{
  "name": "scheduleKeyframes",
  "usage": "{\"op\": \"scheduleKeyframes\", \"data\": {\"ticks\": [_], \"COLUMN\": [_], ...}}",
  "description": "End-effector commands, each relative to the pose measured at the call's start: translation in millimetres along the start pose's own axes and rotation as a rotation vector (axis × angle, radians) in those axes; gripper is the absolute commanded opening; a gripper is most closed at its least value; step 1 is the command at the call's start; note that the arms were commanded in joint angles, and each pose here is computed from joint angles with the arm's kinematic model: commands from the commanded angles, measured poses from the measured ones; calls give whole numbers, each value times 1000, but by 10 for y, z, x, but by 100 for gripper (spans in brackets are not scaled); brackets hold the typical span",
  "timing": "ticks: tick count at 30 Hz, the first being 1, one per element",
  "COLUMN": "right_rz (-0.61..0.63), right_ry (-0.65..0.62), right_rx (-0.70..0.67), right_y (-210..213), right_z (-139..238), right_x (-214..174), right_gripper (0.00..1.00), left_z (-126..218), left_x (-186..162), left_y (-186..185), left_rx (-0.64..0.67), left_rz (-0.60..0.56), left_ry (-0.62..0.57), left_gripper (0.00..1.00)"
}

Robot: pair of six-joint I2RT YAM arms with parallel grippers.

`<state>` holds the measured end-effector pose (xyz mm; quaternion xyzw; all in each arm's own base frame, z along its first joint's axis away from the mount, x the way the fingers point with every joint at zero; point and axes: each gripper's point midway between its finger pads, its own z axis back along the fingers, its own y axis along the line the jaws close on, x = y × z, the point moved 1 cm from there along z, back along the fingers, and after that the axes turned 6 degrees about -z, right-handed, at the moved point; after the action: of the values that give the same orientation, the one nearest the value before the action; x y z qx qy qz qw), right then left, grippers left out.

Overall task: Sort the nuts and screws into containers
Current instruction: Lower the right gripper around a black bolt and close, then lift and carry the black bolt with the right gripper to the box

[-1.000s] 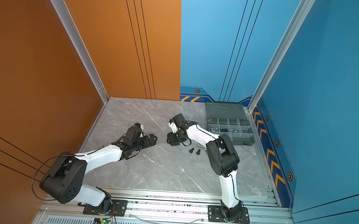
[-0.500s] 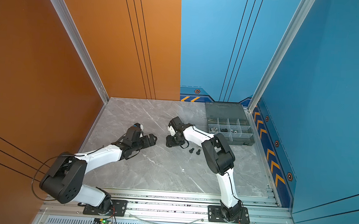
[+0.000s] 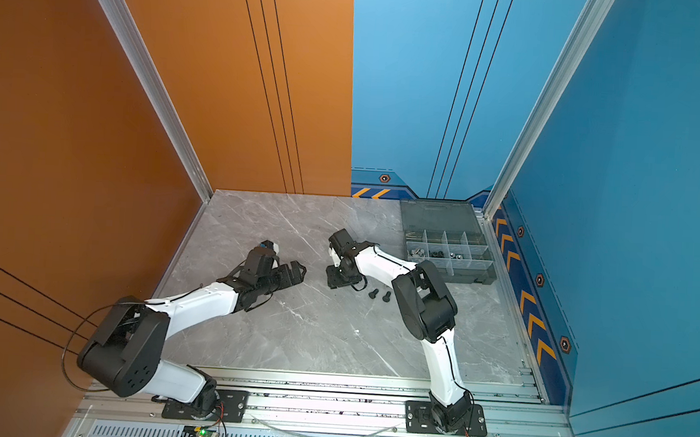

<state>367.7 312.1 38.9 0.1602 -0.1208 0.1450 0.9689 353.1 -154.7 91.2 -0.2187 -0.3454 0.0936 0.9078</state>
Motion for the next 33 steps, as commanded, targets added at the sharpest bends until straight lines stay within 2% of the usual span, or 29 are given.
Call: {"op": "scheduleKeyframes", "data": {"ticks": [1,18,23,29,32,33], "right_rz": [5,36,42,-2,-41,-49], "right_ry": [59,95,85,28,-5,-53], "right_rx": [-83,-180,-184,-78,36,93], "right_y": [-78,-135,-144,-100,-74,-23], "right_z": [-97,-123,-115,23,133,319], "right_x": [-129,-199,-190,-56,15,106], "right_gripper": [49,35,18,4,0,0], "left_z": [-35,-61,-75,-81,-81,-80], "left_x": [-42,-27,-39,-41,-32,-31], "left_y": [65,40,40,35,30,17], "left_rx": [13,1,-2,-6,-8,-12], "left_rz": [12,15,20,22,24,22], "left_ry": [15,12,16,17,15,16], "left_gripper": [98,98,98,98,98,98]}}
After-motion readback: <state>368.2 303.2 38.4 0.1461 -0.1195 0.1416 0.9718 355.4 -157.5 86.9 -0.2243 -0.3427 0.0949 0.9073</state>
